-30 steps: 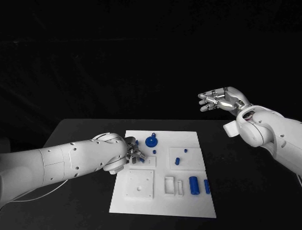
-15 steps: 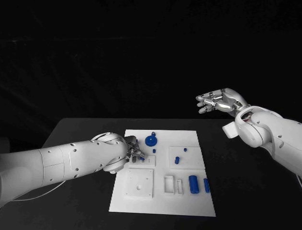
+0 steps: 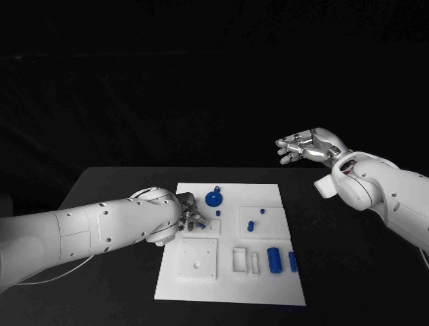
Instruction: Assemble the parts on the task board
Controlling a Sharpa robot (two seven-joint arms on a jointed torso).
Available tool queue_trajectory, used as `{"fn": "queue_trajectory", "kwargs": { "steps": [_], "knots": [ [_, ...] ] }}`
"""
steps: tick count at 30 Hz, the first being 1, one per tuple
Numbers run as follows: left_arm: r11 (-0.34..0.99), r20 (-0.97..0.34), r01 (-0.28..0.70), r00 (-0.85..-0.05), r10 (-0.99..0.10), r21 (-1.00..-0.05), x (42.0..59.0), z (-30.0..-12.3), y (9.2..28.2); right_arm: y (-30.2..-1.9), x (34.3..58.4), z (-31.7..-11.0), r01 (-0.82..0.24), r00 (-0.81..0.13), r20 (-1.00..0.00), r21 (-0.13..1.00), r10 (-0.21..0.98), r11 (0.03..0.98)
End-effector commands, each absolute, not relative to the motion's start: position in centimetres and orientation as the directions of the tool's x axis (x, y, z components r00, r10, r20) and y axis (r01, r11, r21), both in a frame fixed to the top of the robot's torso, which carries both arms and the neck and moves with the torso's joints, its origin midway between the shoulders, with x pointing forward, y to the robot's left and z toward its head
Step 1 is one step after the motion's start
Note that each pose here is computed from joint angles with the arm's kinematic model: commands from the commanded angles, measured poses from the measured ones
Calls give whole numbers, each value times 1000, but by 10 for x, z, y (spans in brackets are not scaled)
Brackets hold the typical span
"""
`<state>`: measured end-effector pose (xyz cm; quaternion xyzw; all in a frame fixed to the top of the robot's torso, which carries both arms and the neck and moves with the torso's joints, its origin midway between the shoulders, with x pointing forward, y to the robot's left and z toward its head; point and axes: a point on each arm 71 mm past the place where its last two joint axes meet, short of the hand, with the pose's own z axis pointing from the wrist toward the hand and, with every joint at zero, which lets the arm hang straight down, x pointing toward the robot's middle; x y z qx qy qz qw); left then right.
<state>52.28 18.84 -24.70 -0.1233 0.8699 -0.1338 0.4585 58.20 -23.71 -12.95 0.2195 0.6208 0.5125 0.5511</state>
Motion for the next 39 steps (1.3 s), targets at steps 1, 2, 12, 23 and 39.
{"fn": "queue_trajectory", "kwargs": {
  "steps": [1, 2, 12, 23, 39],
  "knots": [
    [933, -747, -80, -577, -331, -351, 521, -249, 185, -235, 581, -131, -294, -320, -473, 873, 821, 389],
    [933, -746, -80, -579, -330, -351, 521, -249, 185, -235, 581, -132, -294, -320, -475, 873, 820, 390],
    [934, -742, -81, -585, -326, -347, 522, -249, 187, -234, 581, -134, -288, -319, -483, 869, 815, 402],
    [934, -736, -85, -592, -328, -347, 522, -250, 189, -232, 581, -139, -279, -326, -487, 868, 810, 410],
    [938, -743, -79, -590, -316, -337, 522, -250, 191, -233, 581, -141, -281, -310, -488, 867, 816, 412]
  ]
}}
